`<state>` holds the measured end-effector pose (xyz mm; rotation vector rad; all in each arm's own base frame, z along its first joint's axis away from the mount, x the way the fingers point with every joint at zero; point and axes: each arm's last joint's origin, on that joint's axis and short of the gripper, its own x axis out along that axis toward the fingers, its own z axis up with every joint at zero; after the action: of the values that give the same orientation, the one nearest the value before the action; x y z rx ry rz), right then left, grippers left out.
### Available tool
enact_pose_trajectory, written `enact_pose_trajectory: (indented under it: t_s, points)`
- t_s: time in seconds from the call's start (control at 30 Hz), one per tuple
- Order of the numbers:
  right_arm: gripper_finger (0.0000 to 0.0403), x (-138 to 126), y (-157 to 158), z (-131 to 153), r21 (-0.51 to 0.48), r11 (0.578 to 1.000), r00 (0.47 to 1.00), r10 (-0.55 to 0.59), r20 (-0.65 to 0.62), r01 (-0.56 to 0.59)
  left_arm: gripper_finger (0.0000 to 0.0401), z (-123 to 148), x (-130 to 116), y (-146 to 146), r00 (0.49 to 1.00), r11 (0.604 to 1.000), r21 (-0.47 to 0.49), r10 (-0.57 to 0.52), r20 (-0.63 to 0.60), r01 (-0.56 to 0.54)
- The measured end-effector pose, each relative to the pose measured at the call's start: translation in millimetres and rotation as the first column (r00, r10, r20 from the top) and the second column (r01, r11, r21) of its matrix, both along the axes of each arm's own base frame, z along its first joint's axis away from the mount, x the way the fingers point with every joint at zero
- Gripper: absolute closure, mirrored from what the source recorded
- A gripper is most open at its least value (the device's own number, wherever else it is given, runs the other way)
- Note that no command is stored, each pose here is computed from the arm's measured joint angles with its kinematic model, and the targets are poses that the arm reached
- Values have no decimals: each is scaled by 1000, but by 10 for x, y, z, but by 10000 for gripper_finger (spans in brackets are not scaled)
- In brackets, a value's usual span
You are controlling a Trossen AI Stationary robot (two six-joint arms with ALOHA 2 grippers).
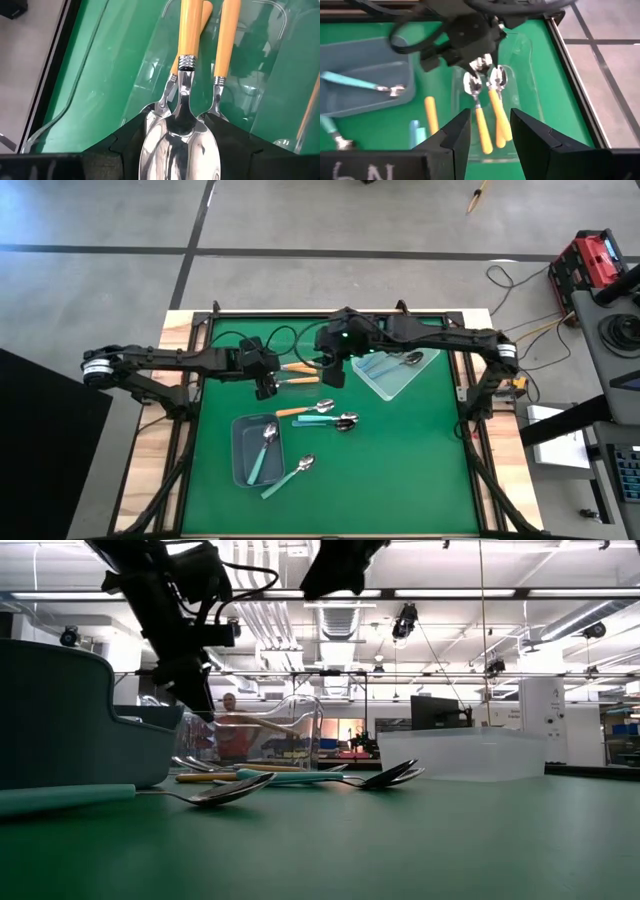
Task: Sort silverware by color (type)
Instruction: Put the orange spoon into the transparent bin
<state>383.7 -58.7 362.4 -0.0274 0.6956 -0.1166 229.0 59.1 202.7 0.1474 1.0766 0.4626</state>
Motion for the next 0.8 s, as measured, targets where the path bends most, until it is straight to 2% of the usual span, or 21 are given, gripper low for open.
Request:
enact_pose_trajectory:
  t_s: [0.33, 0.57, 0.8]
  points:
    - [282, -317, 302, 137, 47, 999, 1000, 14, -21, -13, 223, -121, 31, 18, 998, 999, -21, 37, -48, -38]
    - [277, -526, 512, 94, 1, 999, 999, -45, 1, 45, 223, -198, 63, 33, 996, 998, -17, 52, -78, -53]
    - [279, -677, 623, 4, 17, 997, 996, -76, 38, 75, 223, -212, 66, 41, 994, 998, 4, 64, -89, -64]
